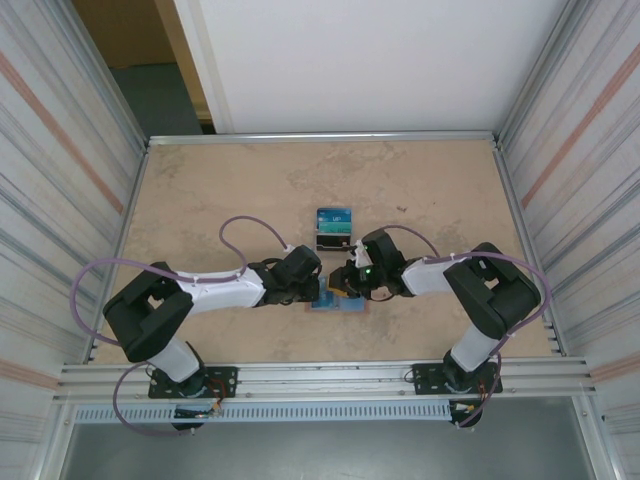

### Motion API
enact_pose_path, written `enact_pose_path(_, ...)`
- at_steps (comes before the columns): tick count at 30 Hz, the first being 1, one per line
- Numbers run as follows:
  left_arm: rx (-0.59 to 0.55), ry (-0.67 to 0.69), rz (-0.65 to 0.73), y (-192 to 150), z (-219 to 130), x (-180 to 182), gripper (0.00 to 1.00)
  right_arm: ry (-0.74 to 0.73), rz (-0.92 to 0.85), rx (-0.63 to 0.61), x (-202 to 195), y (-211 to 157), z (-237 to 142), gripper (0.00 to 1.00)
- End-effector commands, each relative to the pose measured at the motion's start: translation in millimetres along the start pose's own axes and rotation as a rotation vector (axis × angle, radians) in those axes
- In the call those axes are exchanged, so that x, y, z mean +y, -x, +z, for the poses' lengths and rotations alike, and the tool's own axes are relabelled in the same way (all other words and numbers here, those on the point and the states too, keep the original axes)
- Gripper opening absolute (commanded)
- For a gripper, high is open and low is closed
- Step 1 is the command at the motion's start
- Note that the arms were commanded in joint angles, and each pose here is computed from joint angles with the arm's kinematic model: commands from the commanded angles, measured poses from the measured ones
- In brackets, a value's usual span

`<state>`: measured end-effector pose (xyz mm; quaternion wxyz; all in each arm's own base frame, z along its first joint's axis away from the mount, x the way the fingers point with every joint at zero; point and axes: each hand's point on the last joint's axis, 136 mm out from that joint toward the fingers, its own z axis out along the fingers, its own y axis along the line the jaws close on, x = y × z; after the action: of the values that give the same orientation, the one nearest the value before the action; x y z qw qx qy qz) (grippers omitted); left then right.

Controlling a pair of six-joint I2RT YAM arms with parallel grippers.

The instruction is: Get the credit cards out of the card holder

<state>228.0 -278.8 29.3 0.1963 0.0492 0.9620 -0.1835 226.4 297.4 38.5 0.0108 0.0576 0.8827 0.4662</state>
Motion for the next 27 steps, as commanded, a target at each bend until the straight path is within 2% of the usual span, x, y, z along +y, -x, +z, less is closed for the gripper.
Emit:
enact_pose_path(1,0.079,0.054,-0.004,-24,4,13,0.16,0.092,-0.016,0.010,16,1,-3,0.19)
enact_pose_path(17,0.088,0.086,-0.011,-26,4,19,0.12,0.104,0.000,-0.006,9,2,-16,0.13)
enact_pose_path(27,0.091,0.101,-0.013,-26,4,20,0.11,0.092,-0.010,-0.007,8,1,-22,0.13)
